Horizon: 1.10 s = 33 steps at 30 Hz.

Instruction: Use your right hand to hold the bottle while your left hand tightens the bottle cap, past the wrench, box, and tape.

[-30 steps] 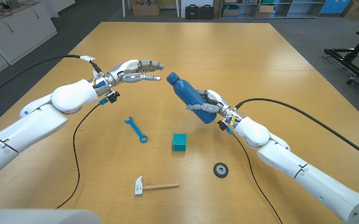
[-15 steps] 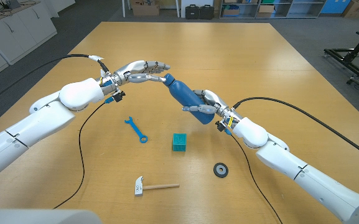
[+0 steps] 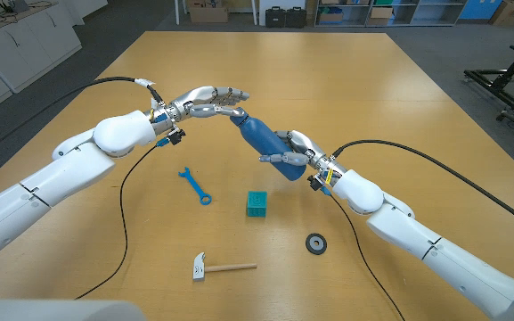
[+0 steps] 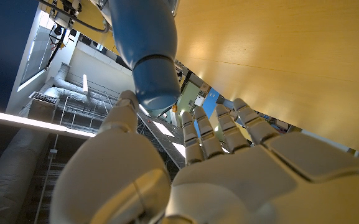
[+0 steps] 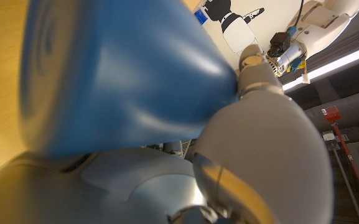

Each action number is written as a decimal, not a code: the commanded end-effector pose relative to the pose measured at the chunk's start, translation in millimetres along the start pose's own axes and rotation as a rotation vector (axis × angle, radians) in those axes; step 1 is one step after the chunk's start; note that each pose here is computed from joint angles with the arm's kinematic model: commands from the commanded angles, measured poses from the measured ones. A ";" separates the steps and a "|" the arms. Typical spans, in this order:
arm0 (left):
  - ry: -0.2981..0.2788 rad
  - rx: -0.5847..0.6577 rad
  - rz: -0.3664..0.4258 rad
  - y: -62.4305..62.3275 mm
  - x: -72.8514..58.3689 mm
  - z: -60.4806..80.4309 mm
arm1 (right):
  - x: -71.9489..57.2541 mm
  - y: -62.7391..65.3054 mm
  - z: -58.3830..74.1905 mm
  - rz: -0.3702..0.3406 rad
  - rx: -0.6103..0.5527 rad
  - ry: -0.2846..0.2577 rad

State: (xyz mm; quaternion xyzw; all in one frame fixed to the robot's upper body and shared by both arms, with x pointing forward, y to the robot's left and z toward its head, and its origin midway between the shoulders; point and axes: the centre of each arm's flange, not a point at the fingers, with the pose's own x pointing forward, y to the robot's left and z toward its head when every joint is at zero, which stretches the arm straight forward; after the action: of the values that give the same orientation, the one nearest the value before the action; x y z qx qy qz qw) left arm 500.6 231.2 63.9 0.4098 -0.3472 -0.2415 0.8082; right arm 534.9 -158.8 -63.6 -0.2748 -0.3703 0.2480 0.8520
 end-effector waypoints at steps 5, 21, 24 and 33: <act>0.041 0.049 0.000 -0.8 6.6 5.1 | -4.5 -2.2 3.0 -0.008 0.005 -0.007; -0.014 -0.035 -0.036 -0.6 4.2 3.9 | -4.7 -9.4 4.6 -0.025 -0.013 -0.007; -0.017 -0.044 -0.045 1.0 3.6 3.8 | -4.3 -9.5 4.3 -0.025 -0.013 -0.005; -0.026 -0.072 -0.079 3.1 4.4 2.1 | -5.0 -8.2 1.8 -0.026 -0.010 0.004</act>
State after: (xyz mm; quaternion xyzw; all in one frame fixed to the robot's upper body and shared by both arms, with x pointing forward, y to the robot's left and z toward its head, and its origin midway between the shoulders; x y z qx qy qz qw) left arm 501.7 227.7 66.6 0.4026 -0.3339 -0.2676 0.8092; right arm 530.3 -165.8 -57.4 -0.2728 -0.3788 0.2378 0.8518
